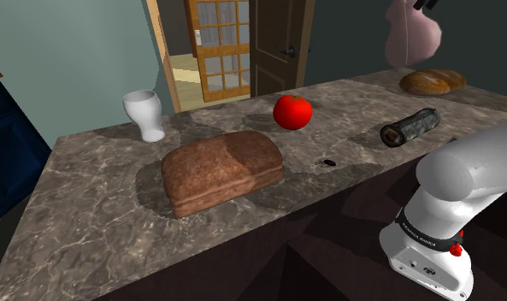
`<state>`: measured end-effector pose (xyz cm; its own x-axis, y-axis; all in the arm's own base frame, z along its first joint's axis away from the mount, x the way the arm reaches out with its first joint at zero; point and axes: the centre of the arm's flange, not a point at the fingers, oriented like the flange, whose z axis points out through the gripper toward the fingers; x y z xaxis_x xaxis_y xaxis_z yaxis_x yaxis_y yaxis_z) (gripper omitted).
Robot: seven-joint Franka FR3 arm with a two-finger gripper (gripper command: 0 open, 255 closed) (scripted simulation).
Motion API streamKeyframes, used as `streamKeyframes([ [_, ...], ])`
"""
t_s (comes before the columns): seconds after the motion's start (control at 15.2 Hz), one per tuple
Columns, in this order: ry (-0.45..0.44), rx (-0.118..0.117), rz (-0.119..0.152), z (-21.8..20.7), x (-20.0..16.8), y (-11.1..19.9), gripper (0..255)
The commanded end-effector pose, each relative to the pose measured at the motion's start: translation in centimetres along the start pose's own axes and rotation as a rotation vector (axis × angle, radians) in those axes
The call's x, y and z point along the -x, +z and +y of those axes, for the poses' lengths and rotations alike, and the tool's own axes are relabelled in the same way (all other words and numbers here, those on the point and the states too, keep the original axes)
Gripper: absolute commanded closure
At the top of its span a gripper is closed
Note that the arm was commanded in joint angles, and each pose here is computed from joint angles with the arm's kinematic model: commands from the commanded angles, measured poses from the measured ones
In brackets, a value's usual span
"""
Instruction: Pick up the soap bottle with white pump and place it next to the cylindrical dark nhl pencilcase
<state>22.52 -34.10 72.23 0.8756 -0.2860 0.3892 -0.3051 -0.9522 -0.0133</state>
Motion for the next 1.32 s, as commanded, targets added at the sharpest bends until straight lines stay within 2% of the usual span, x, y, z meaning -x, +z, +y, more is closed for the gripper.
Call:
streamKeyframes([
  [0.0, 0.0, 0.001, 0.002, -0.1, 0.4, 0.8, 255],
  [1.25, 0.0, 0.001, 0.002, 0.1, 4.3, 10.1, 255],
])
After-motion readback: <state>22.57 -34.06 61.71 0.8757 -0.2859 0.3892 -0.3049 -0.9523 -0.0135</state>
